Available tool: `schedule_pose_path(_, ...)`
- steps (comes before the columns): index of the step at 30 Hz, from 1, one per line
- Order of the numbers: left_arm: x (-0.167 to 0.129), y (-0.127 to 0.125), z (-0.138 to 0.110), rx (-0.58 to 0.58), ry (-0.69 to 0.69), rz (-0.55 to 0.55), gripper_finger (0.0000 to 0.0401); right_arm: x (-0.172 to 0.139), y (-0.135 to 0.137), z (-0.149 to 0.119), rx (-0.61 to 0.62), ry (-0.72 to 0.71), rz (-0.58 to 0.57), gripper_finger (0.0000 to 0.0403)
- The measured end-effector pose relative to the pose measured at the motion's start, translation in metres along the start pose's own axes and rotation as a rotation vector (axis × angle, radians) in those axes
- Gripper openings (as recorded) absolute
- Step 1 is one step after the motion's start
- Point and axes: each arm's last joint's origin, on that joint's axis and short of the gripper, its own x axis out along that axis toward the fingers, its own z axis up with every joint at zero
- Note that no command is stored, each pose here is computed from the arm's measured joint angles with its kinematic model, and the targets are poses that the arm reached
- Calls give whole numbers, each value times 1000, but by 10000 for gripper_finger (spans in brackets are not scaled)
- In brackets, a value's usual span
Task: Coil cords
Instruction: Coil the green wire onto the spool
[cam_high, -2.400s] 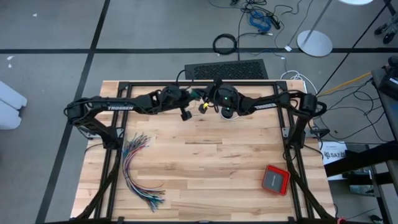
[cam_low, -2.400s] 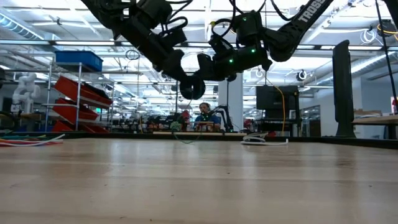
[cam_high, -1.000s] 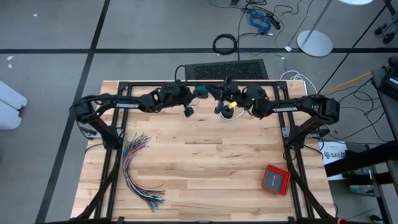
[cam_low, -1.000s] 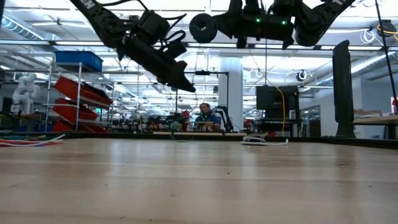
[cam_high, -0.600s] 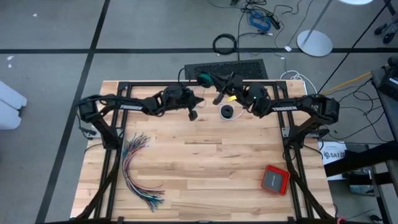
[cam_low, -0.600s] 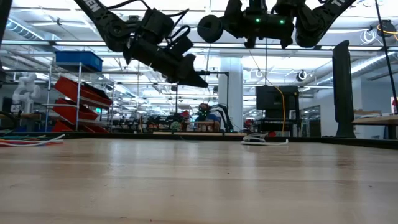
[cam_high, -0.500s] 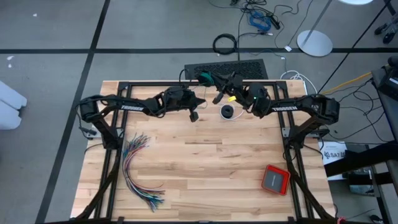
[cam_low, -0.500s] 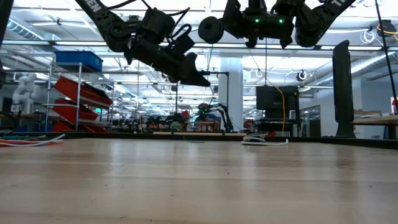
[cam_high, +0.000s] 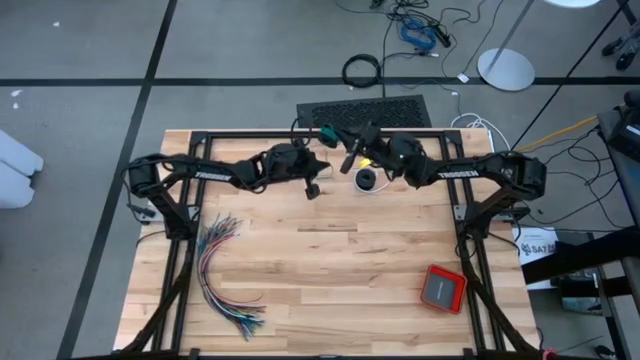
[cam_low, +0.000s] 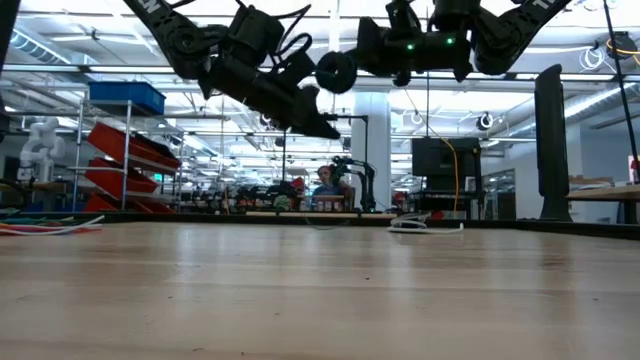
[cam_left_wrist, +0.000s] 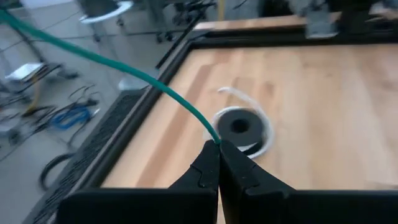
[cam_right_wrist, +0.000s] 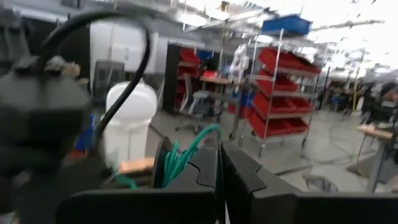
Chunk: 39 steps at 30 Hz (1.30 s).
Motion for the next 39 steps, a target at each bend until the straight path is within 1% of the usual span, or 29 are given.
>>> schedule_pose_path(5, -1, 15, -4, -13, 28, 54, 0, -1, 3, -7, 8, 77, 32, 0)
schedule_pose_path(12, -10, 36, -2, -30, 41, 128, 0, -1, 5, -12, 13, 121, 53, 0)
schedule_pose_path(17, -12, 44, -15, -45, 92, 147, 0, -1, 4, -7, 20, 74, 50, 0)
schedule_pose_path(21, -14, 52, -24, -64, 123, 167, 0, -1, 5, -6, 37, 57, 70, 0)
schedule_pose_path(25, -15, 55, -25, -68, 134, 172, 0, -1, 5, -4, 41, 36, 68, 0)
schedule_pose_path(28, -15, 55, -26, -68, 134, 172, 0, -1, 4, 1, 47, -8, 63, 0)
schedule_pose_path(31, -15, 55, -26, -69, 141, 171, 0, -1, 3, 5, 51, -31, 36, 0)
schedule_pose_path(34, -15, 54, -27, -70, 152, 168, 0, -4, 1, 12, 47, -47, 5, 0)
schedule_pose_path(39, -15, 54, -27, -87, 144, 163, 0, -9, -2, 26, 41, -88, -1, 0)
